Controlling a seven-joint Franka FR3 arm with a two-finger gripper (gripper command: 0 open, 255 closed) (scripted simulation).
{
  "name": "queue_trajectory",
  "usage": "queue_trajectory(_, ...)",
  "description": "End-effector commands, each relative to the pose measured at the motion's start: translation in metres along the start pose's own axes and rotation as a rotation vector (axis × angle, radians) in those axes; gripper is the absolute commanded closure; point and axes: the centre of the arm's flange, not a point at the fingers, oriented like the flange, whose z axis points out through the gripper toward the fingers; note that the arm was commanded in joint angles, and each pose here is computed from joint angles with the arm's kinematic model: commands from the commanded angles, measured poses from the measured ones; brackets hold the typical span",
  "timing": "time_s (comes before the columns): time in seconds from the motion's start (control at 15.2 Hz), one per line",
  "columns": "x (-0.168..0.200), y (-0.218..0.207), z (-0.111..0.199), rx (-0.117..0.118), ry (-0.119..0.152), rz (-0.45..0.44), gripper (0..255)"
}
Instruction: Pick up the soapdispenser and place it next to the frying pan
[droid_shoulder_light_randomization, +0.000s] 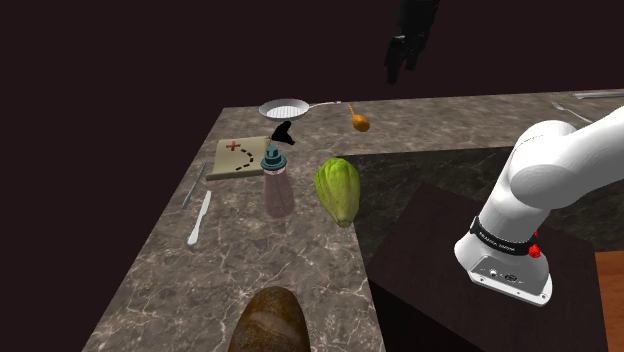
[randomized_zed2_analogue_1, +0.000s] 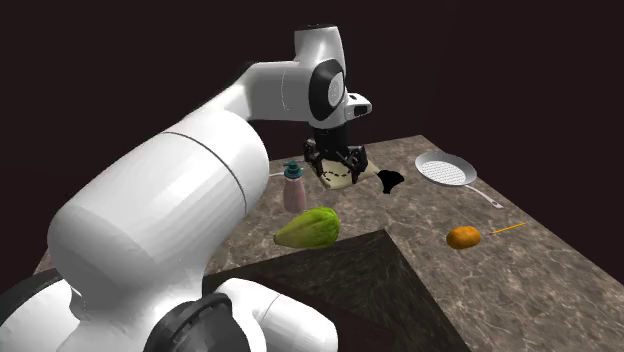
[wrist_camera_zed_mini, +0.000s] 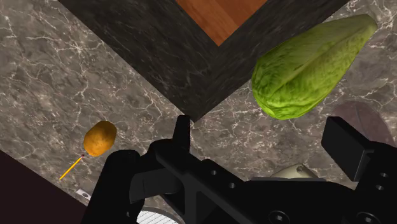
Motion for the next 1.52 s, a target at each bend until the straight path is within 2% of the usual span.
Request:
queue_trajectory(0.0, 0.0, 0.0, 0.0, 0.0, 0.0, 0.0, 0)
queue_trajectory(1.45, 0.152, -0.234, 0.105, -0.037, -0.042, -0.13, 0)
